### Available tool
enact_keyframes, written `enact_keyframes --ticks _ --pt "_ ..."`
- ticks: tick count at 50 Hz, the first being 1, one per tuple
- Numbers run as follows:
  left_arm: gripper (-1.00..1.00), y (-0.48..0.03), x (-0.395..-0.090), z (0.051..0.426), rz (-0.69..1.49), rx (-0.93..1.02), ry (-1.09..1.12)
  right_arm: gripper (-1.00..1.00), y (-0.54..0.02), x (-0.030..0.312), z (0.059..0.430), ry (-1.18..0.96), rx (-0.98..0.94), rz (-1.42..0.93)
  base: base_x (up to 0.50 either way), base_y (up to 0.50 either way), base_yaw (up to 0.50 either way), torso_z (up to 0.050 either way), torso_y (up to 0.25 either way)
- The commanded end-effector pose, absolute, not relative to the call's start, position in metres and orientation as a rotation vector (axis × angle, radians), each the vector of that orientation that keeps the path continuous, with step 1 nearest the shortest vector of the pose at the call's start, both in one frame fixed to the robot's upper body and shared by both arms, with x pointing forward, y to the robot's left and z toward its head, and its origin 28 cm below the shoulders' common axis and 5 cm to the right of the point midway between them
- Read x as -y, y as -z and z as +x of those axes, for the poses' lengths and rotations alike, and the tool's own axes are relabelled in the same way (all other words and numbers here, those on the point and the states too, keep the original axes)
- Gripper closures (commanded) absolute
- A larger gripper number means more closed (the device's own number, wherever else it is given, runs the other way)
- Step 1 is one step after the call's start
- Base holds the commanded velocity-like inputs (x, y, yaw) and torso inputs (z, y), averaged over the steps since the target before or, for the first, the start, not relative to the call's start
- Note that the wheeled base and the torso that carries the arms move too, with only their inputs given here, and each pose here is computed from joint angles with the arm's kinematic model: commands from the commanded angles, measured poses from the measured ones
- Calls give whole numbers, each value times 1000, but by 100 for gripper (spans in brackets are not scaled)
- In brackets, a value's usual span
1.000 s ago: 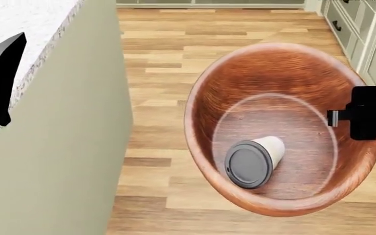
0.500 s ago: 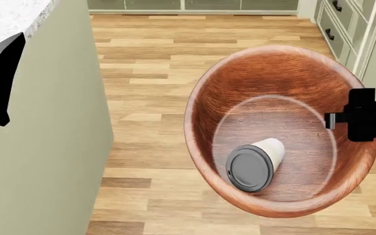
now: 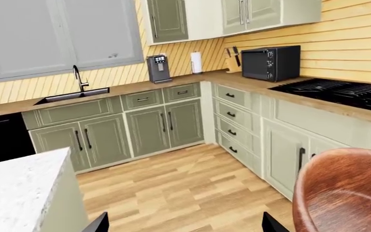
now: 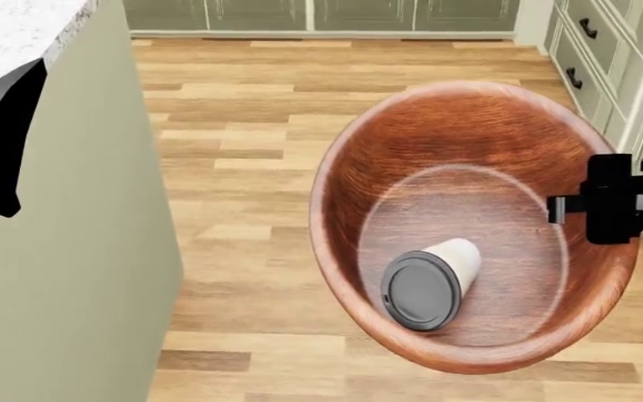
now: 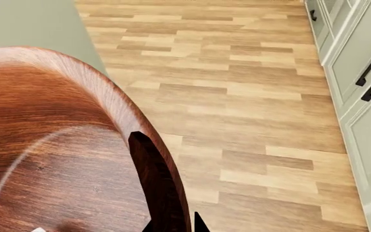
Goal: Place the cup inside the bowl on the dining table and move the bowl to any counter.
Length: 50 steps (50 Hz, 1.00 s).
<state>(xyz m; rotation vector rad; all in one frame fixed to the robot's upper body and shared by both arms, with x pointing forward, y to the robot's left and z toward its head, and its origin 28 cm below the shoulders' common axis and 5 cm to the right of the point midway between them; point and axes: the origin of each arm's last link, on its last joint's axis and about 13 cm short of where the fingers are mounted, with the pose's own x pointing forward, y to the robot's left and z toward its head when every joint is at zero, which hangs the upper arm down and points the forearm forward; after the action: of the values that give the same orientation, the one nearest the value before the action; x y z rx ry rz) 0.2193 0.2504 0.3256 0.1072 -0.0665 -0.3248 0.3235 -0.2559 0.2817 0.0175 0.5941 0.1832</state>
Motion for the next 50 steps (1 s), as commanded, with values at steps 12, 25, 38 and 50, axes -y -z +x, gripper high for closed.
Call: enact_keyframes --ticks 12,25,38,50 --pt "-100 -328 -250 223 93 83 317 100 -285 254 325 -212 -567 52 500 0 0 0 2" --pt "-100 -328 -250 221 90 87 319 100 -291 251 326 -217 -562 50 500 0 0 0 2" --pt "-100 -325 -251 225 88 77 319 100 -292 251 332 -220 -559 52 500 0 0 0 2" --pt "-100 -323 -250 224 80 80 314 100 -291 255 328 -225 -541 76 500 0 0 0 2"
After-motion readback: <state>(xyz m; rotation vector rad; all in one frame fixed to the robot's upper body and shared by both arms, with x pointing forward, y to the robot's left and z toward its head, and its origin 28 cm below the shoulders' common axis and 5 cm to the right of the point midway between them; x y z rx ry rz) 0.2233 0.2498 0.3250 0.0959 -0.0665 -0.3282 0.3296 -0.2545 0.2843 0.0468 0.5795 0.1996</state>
